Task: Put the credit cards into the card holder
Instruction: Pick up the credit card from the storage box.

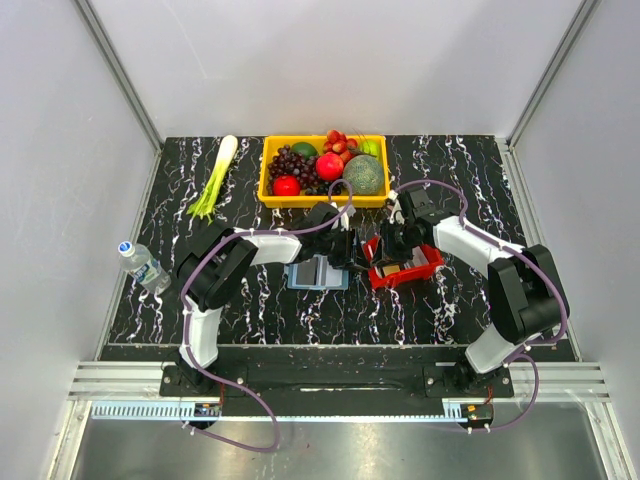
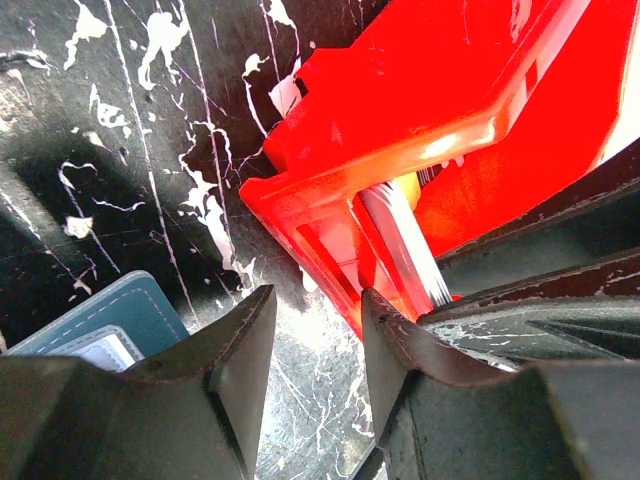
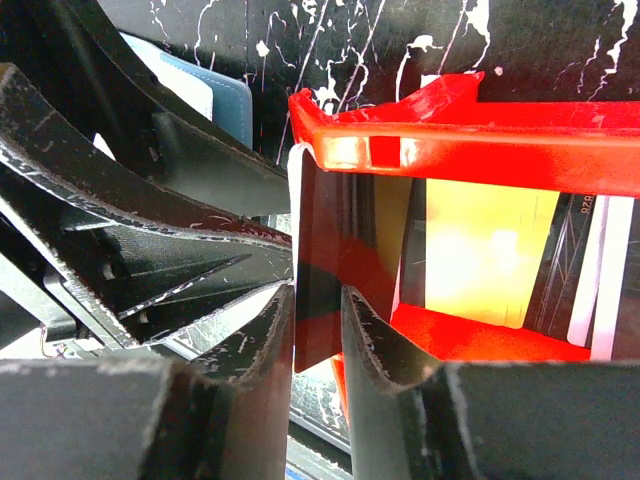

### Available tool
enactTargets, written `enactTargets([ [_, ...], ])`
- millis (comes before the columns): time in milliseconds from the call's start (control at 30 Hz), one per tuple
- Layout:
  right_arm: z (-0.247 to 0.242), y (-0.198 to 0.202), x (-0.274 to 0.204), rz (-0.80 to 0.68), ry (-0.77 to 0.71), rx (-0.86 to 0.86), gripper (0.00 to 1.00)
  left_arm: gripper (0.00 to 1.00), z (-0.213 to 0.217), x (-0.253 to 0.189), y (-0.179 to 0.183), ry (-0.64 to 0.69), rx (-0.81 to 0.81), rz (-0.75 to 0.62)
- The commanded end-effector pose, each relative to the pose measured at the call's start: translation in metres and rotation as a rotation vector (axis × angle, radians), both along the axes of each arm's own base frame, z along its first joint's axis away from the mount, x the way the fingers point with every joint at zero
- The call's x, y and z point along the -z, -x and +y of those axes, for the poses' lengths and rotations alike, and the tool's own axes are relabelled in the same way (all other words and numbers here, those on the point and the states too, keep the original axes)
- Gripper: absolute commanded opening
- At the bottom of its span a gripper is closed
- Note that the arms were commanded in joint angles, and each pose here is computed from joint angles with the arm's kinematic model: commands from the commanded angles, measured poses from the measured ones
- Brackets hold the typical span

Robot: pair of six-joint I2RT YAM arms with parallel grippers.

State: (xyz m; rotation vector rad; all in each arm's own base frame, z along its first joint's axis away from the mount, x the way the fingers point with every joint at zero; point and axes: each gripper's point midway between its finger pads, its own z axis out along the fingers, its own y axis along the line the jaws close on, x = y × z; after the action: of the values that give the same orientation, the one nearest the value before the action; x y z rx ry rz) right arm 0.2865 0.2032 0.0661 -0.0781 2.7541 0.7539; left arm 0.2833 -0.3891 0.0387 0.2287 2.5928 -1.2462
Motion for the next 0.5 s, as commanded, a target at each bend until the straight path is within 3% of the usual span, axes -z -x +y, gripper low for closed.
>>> enactTargets([
  [0, 0.0070, -0.0014, -0.0164, -0.031, -0.065, -0.005, 0.28, 0.43, -0.0102, -0.0111, -0.0107, 0.033, 0.005, -0.050],
  [300, 0.0098, -0.0010, -0.0227, -0.013, -0.152, -0.005, 0.26, 0.43, -0.0105, -0.0104, -0.0113, 0.032, 0.003, -0.049],
  [467, 0.0119, 0.0016, -0.0192, 0.007, -0.168, -0.012, 0.32, 0.43, -0.0107, -0.0106, -0.0115, 0.033, 0.003, -0.050],
])
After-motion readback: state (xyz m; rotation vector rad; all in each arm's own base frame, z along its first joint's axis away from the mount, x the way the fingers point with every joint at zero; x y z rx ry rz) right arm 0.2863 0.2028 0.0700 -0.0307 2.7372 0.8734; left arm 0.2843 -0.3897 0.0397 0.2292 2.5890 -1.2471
